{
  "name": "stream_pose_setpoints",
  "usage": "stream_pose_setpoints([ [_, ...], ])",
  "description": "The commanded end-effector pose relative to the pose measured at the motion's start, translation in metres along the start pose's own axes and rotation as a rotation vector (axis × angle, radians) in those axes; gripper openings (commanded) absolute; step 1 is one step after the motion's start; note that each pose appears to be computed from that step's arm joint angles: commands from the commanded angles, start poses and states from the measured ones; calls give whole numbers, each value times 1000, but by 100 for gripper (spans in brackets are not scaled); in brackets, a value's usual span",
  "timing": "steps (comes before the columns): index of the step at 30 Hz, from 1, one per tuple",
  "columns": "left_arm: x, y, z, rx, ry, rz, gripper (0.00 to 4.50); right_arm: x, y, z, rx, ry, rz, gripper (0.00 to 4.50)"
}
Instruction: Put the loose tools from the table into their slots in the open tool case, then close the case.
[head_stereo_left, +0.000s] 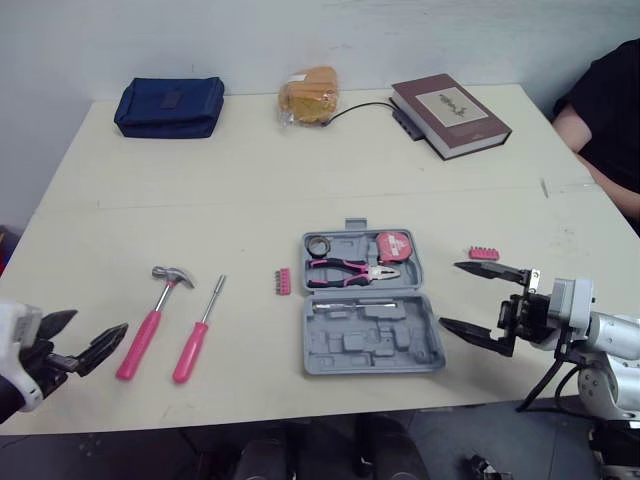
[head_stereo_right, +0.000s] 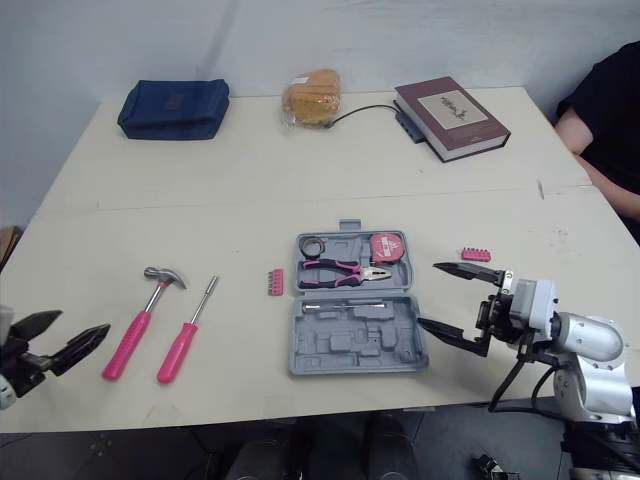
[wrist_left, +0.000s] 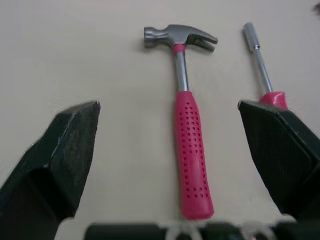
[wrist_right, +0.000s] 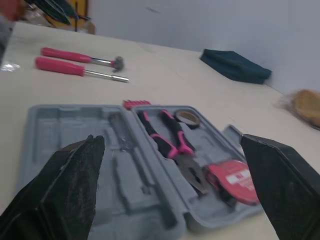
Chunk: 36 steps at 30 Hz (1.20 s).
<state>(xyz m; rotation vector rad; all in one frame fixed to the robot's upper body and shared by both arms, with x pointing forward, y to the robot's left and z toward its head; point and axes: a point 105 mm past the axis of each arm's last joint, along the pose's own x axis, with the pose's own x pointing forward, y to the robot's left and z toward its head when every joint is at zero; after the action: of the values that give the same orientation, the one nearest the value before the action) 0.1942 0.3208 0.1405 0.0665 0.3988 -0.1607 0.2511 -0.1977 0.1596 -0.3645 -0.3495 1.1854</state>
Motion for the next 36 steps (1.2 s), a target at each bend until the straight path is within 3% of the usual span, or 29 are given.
stream_pose_setpoints([
  [1, 14, 3, -5, -13, 50, 22, 447, 12, 11, 11, 25, -70, 81, 450],
  [7, 39, -2, -17, 68, 122, -20, 447, 27, 24, 11, 39, -114, 143, 450],
  [19, 63, -7, -36, 61, 205, -70, 447, 32, 25, 16, 5, -115, 132, 450],
  [23, 63, -18, -47, 56, 246, -124, 331, 32, 20, 15, 0, -93, 95, 450],
  [29, 60, -20, -52, -16, 226, -131, 65, 31, 13, 11, -16, -66, 70, 450],
  [32, 60, -16, -47, 1, 188, -123, 53, 29, 11, 6, -14, -56, 62, 450],
  [36, 60, -8, -5, 156, 11, -74, 53, 24, 8, 2, -31, -33, 51, 450],
])
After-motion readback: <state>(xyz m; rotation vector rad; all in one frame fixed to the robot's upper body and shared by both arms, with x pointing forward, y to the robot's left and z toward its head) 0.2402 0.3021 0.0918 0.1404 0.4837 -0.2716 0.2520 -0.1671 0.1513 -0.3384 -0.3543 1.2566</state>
